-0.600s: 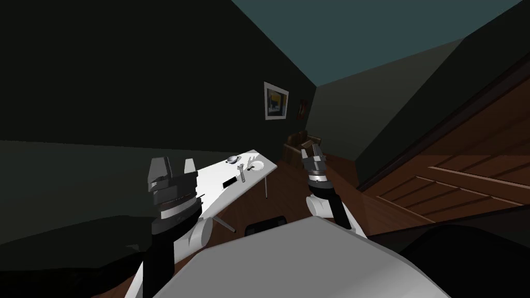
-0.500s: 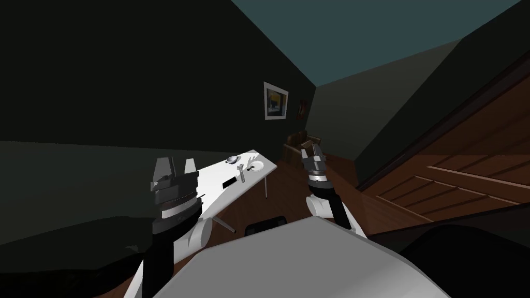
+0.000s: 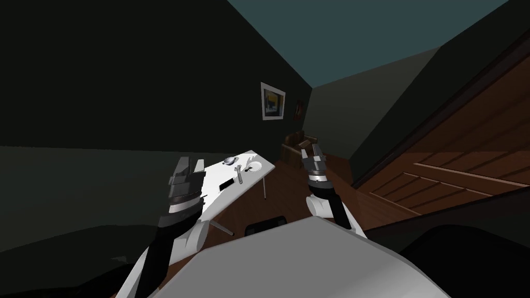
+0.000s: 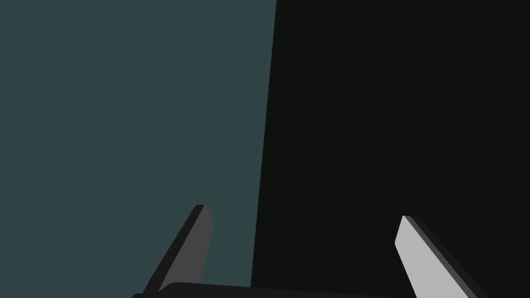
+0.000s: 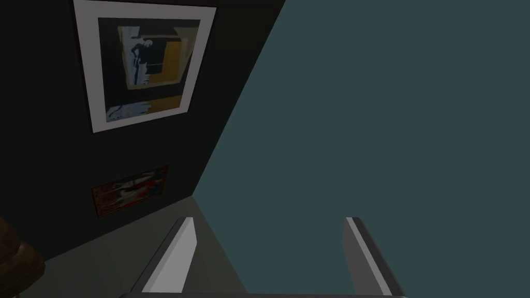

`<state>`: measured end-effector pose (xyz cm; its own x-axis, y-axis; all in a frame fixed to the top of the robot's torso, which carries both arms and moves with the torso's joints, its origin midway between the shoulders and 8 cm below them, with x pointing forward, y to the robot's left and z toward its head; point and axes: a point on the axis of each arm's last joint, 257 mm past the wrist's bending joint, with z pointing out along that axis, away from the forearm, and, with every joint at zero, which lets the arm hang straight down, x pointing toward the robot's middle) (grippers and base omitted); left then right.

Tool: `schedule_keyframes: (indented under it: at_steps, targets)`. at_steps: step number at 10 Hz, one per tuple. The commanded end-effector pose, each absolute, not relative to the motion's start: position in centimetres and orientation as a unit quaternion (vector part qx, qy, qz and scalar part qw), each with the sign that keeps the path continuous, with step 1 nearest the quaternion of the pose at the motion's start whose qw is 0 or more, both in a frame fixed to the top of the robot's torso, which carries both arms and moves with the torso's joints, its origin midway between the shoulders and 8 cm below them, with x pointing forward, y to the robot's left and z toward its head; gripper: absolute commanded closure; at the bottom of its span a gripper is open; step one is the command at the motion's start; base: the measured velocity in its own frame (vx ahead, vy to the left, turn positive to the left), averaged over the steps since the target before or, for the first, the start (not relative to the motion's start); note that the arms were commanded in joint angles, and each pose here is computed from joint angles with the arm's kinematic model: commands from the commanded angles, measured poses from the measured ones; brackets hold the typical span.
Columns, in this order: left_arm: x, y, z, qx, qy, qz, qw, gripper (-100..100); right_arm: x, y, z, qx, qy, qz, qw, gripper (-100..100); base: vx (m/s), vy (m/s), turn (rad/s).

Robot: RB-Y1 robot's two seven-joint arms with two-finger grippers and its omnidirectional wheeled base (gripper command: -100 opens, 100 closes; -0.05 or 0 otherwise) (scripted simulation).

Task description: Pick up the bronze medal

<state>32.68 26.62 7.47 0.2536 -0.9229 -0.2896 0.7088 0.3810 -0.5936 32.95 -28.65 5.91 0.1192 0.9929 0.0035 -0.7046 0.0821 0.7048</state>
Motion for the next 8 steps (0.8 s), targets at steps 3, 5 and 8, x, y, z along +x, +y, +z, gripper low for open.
schedule_keyframes:
  at_steps: [3, 5, 8]
  targets:
    - [34.9, 25.7, 4.4, -0.182, 0.375, -0.520, 0.745, -100, 32.9, -28.6, 5.9, 0.286, 0.252, 0.614, 0.691, 0, 0.018, -0.025, -0.107]
    - [36.1, 25.3, 2.4, -0.187, 0.414, -0.512, 0.729, -100, 32.9, -28.6, 5.9, 0.286, 0.252, 0.614, 0.691, 0, 0.023, -0.027, -0.117]
    - [37.3, 25.1, 0.0, -0.196, 0.457, -0.500, 0.709, -100, 32.9, -28.6, 5.9, 0.286, 0.252, 0.614, 0.691, 0, 0.019, -0.021, -0.090]
